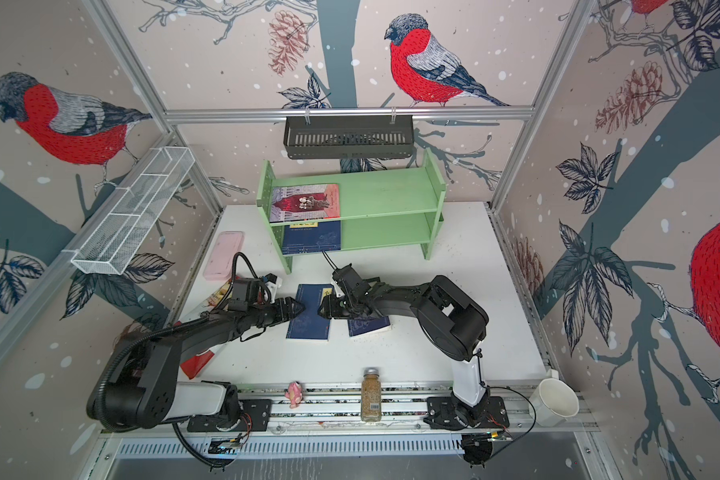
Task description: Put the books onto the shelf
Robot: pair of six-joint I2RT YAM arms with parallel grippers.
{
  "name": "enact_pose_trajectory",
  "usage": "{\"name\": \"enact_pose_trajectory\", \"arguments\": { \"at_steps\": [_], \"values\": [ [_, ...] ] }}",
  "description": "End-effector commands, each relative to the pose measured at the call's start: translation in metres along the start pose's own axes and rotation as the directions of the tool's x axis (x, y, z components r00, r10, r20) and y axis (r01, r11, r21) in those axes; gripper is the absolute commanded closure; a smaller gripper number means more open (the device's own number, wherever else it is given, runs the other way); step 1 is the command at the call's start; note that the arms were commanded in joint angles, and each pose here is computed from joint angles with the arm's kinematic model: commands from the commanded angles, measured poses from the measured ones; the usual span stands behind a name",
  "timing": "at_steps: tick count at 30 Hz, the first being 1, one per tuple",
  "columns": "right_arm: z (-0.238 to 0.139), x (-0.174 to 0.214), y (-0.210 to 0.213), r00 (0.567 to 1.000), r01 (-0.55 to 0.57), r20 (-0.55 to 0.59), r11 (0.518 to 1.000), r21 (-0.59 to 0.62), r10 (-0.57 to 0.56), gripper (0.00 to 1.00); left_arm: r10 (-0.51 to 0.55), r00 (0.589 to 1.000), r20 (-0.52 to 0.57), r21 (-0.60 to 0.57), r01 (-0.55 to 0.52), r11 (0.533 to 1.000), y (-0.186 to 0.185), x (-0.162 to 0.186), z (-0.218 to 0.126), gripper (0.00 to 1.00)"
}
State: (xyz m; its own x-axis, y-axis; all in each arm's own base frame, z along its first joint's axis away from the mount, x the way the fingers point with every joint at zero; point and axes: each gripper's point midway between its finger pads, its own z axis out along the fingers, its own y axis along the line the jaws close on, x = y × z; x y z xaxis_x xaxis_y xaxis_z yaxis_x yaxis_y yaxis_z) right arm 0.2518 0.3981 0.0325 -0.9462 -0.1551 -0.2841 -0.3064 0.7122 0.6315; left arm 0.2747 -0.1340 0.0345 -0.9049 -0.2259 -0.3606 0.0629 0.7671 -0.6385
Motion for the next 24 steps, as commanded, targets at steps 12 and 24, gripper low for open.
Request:
{"name": "enact_pose_trajectory", "arguments": {
  "at_steps": [12,24],
  "values": [
    [0.008,0.029,-0.034,0.993,-0.076,-0.082,0.991,0.111,0.085,0.43,-0.099,0.989,-0.108,0.078,0.108,0.991,-0.006,0.034,0.001,0.24],
    [0.006,0.028,-0.040,0.993,-0.082,-0.076,0.990,0.118,0.091,0.43,-0.131,0.987,-0.094,0.247,0.151,0.957,-0.040,0.021,-0.011,0.29]
  ]
}}
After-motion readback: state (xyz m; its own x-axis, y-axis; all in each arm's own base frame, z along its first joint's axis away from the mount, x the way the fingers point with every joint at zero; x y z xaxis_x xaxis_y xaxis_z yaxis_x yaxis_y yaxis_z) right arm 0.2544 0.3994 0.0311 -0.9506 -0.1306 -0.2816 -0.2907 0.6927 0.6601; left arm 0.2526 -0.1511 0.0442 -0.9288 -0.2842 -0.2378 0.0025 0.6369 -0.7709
